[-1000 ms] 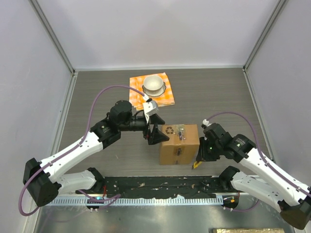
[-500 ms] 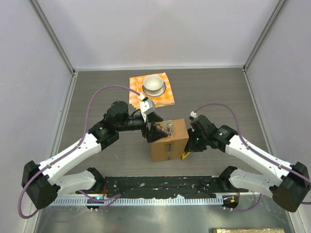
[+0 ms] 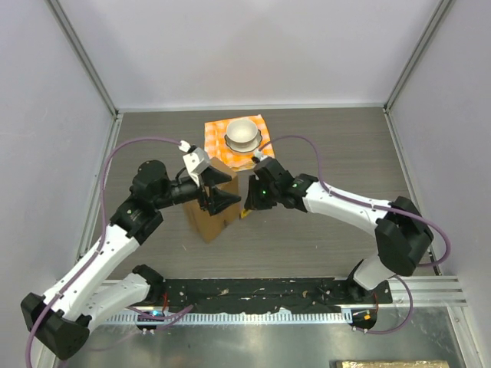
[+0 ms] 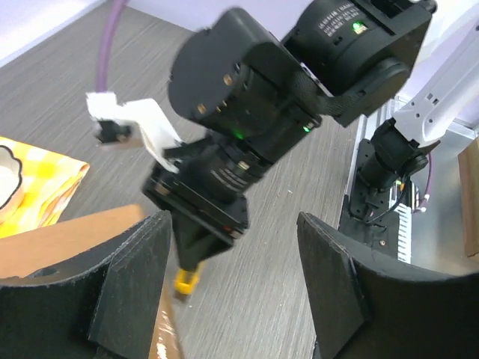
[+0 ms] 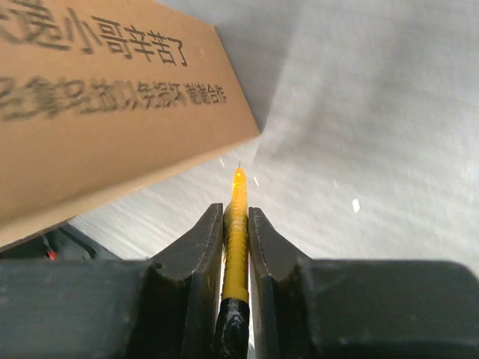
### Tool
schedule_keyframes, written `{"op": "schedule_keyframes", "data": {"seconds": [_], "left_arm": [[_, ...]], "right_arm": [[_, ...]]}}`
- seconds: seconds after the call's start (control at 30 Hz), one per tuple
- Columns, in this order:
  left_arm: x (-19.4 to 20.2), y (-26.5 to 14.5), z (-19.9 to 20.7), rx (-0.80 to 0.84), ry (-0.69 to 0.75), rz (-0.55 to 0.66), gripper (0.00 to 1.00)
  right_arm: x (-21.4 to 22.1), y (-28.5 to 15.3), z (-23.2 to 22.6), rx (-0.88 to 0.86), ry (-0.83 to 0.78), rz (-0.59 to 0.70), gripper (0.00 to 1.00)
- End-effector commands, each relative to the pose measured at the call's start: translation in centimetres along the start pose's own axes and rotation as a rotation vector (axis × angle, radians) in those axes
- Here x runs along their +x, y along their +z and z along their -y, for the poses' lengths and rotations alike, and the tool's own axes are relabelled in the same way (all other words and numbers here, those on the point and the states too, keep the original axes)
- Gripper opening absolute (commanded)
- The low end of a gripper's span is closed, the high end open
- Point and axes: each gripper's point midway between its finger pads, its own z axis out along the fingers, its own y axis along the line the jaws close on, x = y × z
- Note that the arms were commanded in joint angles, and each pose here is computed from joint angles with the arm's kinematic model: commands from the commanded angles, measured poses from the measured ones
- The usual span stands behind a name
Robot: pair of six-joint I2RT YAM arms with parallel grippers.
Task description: Unpack the express box
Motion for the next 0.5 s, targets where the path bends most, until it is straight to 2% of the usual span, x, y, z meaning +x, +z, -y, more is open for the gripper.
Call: {"op": "schedule_keyframes", "data": {"seconds": [0.0, 0.13, 0.2, 0.27, 0.33, 0.37, 0.43, 0.47], "left_arm": [[0.6, -1.9, 0.8, 0.017, 0.001, -0.018, 0.69], [1.8, -2.9, 0.9, 0.003, -0.038, -0.027, 0.65], [0.9, -3.3, 0.3, -0.034, -0.010, -0.002, 0.65], [-1.0, -3.8, -1.4, -0.133, 0.035, 0.042, 0.64], [-4.1, -5.0, -3.2, -0.240, 0.073, 0.102, 0.69], [-4.6, -5.7, -4.3, -0.312, 0.077, 0.108, 0.73], [-5.8, -6.8, -5.2, -0.390, 0.130, 0.111, 0.75], [-6.0, -7.6, -6.6, -0.480, 0.131, 0.112, 0.75]], "right_arm": [[-9.3, -1.2, -3.8, -0.071, -0.054, 0.277, 0.01], [-9.5, -2.8, -1.0, -0.003, -0.040, 0.290, 0.01], [-8.3, -3.4, 0.4, 0.044, -0.056, 0.264, 0.01], [-8.1, -4.7, 0.8, 0.052, -0.057, 0.280, 0.01], [-7.4, -4.9, 1.1, 0.058, -0.058, 0.263, 0.01], [-7.4, -5.2, 1.0, 0.048, -0.055, 0.263, 0.01], [-6.9, -4.9, 1.2, 0.051, -0.056, 0.244, 0.01], [-6.6, -4.8, 1.2, 0.044, -0.055, 0.235, 0.01]]}}
